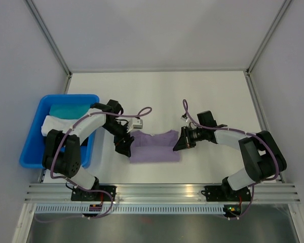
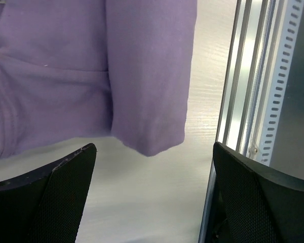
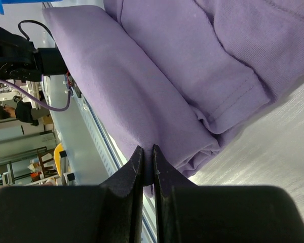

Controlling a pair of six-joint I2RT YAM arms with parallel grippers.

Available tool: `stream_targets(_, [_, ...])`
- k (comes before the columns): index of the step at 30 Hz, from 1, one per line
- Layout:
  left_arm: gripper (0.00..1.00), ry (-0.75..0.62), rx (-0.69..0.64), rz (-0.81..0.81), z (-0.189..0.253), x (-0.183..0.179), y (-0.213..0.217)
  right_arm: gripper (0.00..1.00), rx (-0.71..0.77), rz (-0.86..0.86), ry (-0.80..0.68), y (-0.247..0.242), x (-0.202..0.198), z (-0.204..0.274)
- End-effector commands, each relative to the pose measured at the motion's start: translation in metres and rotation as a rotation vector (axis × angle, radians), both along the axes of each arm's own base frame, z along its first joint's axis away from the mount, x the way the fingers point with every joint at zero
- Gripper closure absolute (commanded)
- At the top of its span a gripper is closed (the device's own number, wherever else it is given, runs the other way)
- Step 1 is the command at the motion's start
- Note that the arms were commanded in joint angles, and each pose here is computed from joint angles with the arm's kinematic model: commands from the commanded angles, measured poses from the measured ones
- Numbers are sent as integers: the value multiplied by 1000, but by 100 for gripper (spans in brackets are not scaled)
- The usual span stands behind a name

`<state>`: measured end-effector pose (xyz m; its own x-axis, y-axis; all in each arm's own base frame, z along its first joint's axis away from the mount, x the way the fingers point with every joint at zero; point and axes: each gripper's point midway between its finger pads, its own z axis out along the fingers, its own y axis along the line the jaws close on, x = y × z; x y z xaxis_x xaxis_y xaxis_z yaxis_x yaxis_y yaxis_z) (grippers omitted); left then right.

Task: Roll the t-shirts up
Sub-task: Roll the tshirt

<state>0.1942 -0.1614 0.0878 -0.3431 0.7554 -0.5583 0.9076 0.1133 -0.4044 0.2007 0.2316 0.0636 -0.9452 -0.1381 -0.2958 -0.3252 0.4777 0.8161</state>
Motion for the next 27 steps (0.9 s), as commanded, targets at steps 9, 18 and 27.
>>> stream_targets(9, [30, -93, 79, 50, -41, 21, -10, 100, -15, -7, -59, -1, 13, 2])
stream_targets(18, [98, 160, -10, -99, -9, -49, -7, 100, -28, 138, 23, 6, -44, 6])
stream_targets(27, [88, 277, -20, -32, -1, -46, 5, 100, 109, 35, 95, 19, -39, 35])
